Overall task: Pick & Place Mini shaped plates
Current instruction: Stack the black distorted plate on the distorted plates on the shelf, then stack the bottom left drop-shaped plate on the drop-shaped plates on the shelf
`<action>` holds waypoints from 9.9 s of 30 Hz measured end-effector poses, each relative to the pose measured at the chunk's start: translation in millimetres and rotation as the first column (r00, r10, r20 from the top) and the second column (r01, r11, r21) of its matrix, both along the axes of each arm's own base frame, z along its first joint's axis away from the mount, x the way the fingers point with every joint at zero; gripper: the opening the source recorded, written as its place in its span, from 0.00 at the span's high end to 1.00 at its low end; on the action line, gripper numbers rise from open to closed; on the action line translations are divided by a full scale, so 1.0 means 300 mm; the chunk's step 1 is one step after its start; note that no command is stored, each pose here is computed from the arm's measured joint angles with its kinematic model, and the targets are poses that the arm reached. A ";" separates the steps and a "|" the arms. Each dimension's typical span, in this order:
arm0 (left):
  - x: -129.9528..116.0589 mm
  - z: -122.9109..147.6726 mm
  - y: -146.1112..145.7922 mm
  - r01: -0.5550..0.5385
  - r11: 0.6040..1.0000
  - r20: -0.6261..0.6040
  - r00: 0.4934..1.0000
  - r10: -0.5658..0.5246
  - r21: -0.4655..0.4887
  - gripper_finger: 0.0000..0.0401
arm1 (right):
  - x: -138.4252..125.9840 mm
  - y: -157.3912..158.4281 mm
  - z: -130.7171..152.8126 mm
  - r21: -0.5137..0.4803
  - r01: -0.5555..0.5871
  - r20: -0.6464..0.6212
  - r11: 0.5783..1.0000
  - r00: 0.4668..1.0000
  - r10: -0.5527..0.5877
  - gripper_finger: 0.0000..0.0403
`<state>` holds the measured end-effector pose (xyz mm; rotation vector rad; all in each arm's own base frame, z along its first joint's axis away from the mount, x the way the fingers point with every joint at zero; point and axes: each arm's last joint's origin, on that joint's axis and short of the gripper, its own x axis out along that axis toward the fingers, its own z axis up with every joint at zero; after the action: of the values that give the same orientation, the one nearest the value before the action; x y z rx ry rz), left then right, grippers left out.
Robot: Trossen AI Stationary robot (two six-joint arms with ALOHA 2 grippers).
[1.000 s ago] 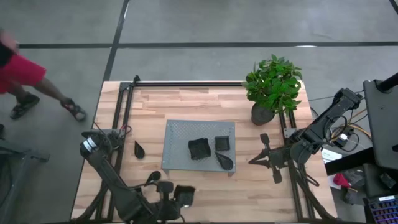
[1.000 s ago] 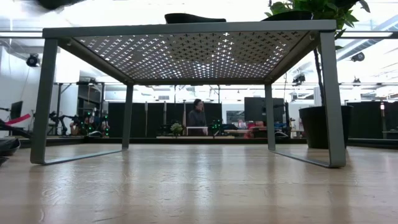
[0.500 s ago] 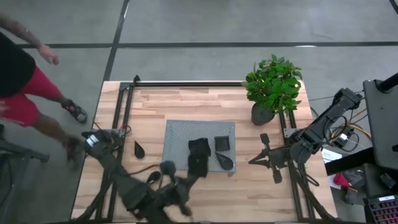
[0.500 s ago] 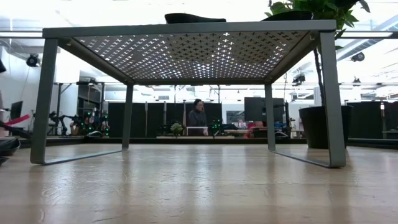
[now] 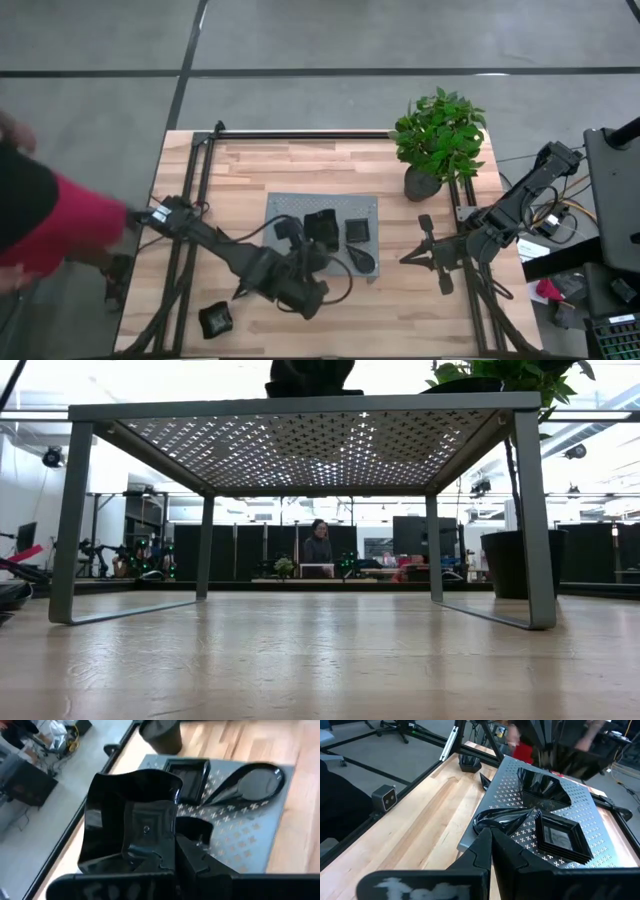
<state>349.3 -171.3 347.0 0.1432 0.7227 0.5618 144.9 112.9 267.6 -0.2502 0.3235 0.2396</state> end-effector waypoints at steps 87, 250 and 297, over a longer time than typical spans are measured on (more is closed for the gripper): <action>-0.085 0.092 -0.140 0.273 0.928 0.009 0.960 -0.280 -0.252 0.65 | 0.000 0.000 0.000 0.000 0.000 0.000 1.000 1.000 0.000 0.98; -0.179 -0.239 -0.301 0.842 0.397 -0.662 0.535 -0.525 0.365 1.00 | 0.000 0.000 0.000 0.000 0.000 0.000 1.000 1.000 0.000 0.98; 0.195 -0.093 0.105 0.916 0.135 -0.643 0.364 -0.674 0.377 1.00 | 0.000 0.000 0.000 0.000 0.000 0.000 1.000 1.000 0.000 0.98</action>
<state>407.8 -139.9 319.2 1.3648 0.5791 -0.3636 145.0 113.0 267.5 -0.2503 0.3236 0.2396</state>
